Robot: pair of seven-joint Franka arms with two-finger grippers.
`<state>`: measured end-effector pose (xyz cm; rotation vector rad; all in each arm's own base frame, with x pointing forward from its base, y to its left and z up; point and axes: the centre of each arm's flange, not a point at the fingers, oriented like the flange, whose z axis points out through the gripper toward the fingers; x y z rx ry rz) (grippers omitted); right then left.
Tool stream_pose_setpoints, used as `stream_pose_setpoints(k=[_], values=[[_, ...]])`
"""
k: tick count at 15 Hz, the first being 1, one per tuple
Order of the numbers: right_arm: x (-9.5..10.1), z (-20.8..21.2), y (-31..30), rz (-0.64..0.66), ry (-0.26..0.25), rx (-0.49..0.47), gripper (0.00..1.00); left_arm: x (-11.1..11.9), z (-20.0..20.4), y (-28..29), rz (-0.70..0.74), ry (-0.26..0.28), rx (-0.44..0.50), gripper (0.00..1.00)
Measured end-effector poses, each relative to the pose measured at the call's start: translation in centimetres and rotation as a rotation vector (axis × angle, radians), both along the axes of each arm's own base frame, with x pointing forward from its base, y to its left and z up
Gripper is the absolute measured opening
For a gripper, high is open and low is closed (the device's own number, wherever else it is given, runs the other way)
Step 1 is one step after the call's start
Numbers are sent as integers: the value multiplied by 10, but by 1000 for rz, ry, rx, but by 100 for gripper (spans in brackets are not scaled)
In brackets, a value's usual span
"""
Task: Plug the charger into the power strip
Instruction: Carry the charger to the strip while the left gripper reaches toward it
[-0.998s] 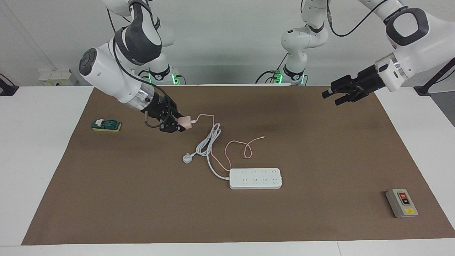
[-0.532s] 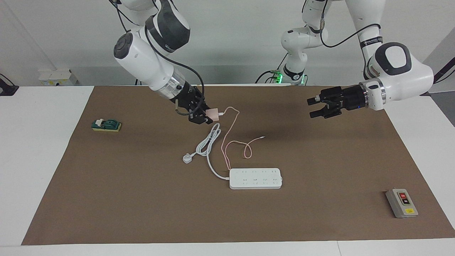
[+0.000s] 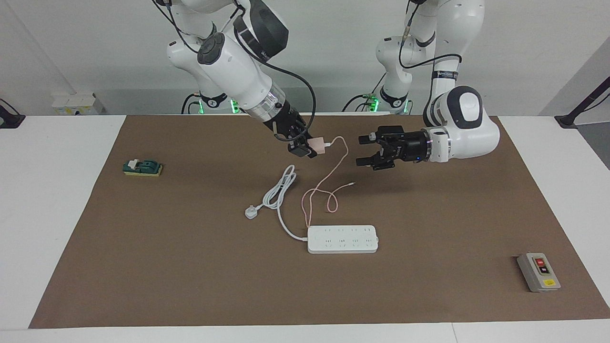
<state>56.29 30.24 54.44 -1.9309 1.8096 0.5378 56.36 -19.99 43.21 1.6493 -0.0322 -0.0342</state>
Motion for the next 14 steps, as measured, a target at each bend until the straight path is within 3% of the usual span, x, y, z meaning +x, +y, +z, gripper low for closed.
stream_pose_setpoints(k=[7, 14], values=[[-1, -7, 5, 3, 3, -3, 47, -10, -13, -47, -35, 53, -123, 100], [1, -13, 5, 1, 10, -7, 47, -16, 3, -57, -37, 45, -108, 100]])
